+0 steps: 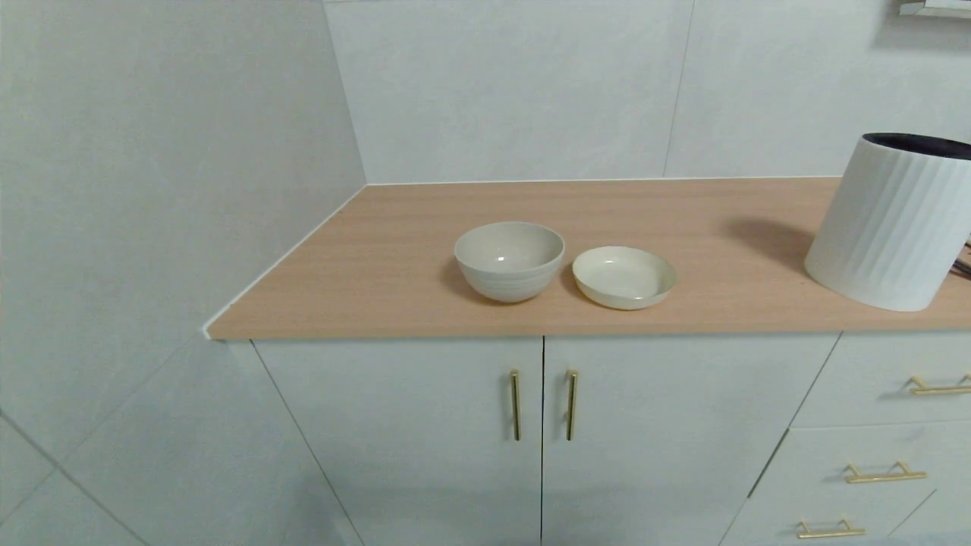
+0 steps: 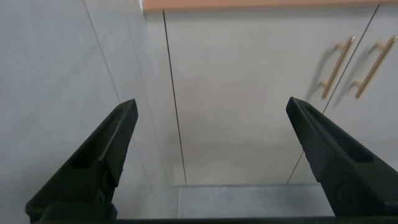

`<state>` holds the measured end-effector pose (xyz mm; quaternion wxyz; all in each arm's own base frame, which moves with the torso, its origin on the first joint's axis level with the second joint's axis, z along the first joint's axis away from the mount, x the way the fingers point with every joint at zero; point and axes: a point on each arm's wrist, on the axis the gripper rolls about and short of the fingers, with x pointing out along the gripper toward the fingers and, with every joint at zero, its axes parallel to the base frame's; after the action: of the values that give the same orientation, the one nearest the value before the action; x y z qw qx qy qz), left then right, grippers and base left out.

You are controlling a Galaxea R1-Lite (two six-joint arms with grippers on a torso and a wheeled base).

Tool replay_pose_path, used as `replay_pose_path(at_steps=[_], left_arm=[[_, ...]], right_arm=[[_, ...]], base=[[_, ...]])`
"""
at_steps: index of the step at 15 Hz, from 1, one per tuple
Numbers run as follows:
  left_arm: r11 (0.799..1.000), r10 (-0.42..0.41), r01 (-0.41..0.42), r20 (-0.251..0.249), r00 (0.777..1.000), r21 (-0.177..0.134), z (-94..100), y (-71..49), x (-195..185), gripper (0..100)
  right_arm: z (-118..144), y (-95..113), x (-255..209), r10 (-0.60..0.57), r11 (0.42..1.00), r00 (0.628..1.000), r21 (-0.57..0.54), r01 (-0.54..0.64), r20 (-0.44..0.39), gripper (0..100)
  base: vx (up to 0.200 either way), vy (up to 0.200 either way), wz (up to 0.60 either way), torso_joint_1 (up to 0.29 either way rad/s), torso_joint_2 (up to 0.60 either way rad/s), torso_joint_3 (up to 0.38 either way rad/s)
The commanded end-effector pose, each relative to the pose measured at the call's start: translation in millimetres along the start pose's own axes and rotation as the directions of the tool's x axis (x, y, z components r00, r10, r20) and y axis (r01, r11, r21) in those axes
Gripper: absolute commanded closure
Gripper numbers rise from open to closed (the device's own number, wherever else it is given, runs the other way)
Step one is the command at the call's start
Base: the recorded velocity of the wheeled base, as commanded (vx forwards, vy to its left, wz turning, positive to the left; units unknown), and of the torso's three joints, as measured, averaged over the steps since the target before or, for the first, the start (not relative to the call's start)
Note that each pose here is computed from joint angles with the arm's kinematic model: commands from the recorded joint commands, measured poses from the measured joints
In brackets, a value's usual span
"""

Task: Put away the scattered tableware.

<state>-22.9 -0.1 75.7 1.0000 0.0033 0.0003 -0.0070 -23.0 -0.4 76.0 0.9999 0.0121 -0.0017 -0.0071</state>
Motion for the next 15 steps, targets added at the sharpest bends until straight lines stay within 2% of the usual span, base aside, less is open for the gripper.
replay_pose_path(at_steps=[1,12,15], left_arm=[[1.0,0.0,0.0,-0.001,1.0,0.0,-0.1,0.0,0.0,0],[1.0,0.0,0.0,-0.001,1.0,0.0,-0.1,0.0,0.0,0],[1.0,0.0,0.0,-0.001,1.0,0.0,-0.1,0.0,0.0,0]], right_arm=[[-0.1,0.0,0.1,0.0,1.0,1.0,0.0,0.0,-0.002,0],[-0.1,0.0,0.1,0.0,1.0,1.0,0.0,0.0,-0.002,0],[-0.1,0.0,0.1,0.0,1.0,1.0,0.0,0.0,-0.002,0]], base=[[0.0,0.0,0.0,-0.188,0.48,0.29],[0.0,0.0,0.0,-0.149,0.46,0.308],[0.0,0.0,0.0,-0.04,0.19,0.134]])
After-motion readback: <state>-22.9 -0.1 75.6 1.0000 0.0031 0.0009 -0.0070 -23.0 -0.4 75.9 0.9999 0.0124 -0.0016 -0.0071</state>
